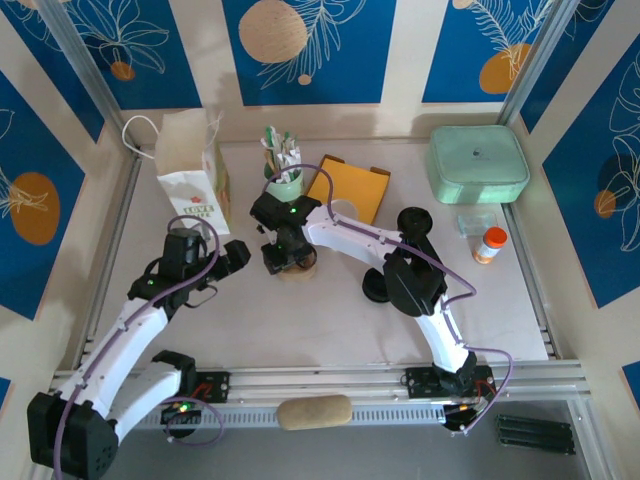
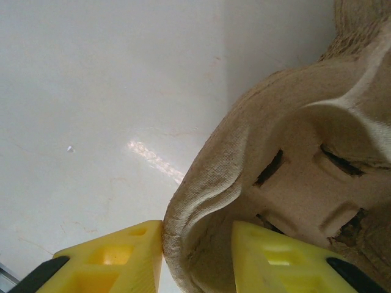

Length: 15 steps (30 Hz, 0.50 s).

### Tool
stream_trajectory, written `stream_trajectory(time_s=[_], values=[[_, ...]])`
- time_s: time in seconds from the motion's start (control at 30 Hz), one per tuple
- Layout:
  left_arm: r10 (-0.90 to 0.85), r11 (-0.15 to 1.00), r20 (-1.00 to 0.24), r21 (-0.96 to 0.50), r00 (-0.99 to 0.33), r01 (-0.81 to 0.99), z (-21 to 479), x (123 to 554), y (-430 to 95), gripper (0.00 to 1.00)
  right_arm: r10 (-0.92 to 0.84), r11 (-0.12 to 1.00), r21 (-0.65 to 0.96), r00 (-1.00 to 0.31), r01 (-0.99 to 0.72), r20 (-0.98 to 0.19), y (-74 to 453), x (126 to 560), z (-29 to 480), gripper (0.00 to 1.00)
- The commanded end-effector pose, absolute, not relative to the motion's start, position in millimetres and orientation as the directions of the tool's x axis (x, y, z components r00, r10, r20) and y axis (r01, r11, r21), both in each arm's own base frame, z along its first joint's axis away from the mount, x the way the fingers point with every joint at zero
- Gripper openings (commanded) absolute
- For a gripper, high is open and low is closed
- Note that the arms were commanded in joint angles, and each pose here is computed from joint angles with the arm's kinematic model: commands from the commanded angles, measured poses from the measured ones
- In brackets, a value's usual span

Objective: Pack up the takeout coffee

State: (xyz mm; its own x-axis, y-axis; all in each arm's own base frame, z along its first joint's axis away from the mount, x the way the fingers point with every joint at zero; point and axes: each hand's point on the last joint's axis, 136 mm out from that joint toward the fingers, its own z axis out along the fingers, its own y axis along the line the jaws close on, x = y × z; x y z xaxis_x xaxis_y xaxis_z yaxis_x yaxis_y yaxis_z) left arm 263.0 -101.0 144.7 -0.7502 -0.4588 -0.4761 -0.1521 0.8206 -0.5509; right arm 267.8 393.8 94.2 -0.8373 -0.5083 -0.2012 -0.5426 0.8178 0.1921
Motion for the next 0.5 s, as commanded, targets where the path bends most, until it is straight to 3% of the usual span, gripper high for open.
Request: stream_trajectory(time_s=[0.0, 0.47], values=[[-0.466, 0.804, -0.455, -0.575, -0.759, -0.149, 142.3, 264.3, -105.0, 0.99, -0.525, 0.801, 0.210, -0.826, -0.561, -0.203, 399.3, 263.8, 102.6, 0.36], [-0.452, 0.799, -0.435, -0.586, -0.779, -0.136, 138.6, 265.5, -111.2, 0.99, -0.524, 0.803, 0.207, -0.827, -0.560, -0.204, 397.6, 264.1, 104.9, 0.39]])
